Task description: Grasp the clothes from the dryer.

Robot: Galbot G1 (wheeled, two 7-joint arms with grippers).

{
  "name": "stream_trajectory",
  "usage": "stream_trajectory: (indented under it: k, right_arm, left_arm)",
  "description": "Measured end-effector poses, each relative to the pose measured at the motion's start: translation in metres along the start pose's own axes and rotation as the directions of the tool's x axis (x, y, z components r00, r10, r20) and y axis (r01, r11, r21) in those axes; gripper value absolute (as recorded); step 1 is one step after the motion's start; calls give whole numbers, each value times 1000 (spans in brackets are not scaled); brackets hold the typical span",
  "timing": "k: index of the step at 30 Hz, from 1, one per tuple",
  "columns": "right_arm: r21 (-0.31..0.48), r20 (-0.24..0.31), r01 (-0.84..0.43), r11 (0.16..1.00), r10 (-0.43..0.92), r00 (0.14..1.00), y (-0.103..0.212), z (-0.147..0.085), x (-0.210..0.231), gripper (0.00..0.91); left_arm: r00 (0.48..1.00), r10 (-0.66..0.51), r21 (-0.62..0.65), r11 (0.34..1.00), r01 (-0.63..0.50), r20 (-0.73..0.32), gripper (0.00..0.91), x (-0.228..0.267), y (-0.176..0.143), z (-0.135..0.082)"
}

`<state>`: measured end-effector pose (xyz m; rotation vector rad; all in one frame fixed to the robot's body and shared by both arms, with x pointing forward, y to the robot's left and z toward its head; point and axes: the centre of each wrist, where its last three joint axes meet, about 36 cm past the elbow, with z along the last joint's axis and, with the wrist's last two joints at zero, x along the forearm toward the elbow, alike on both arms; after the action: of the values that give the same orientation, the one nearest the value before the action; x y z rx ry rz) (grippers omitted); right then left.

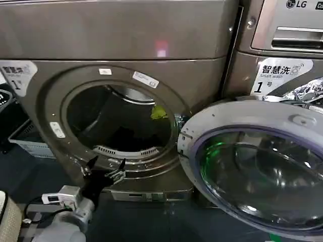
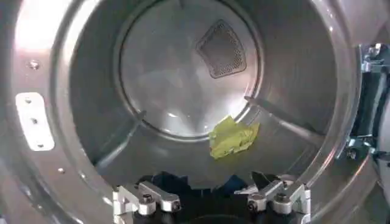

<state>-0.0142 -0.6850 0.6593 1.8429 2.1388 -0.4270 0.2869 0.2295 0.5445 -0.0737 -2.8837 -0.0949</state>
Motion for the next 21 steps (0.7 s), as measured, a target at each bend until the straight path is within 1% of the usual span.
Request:
stream_trajectory:
  k: [21]
  right_arm:
    - [12, -6, -14, 1000, 14, 1000, -4, 0, -1, 907]
  left_arm:
    - [1000, -12, -7, 1000, 12, -6, 907, -4, 2, 2]
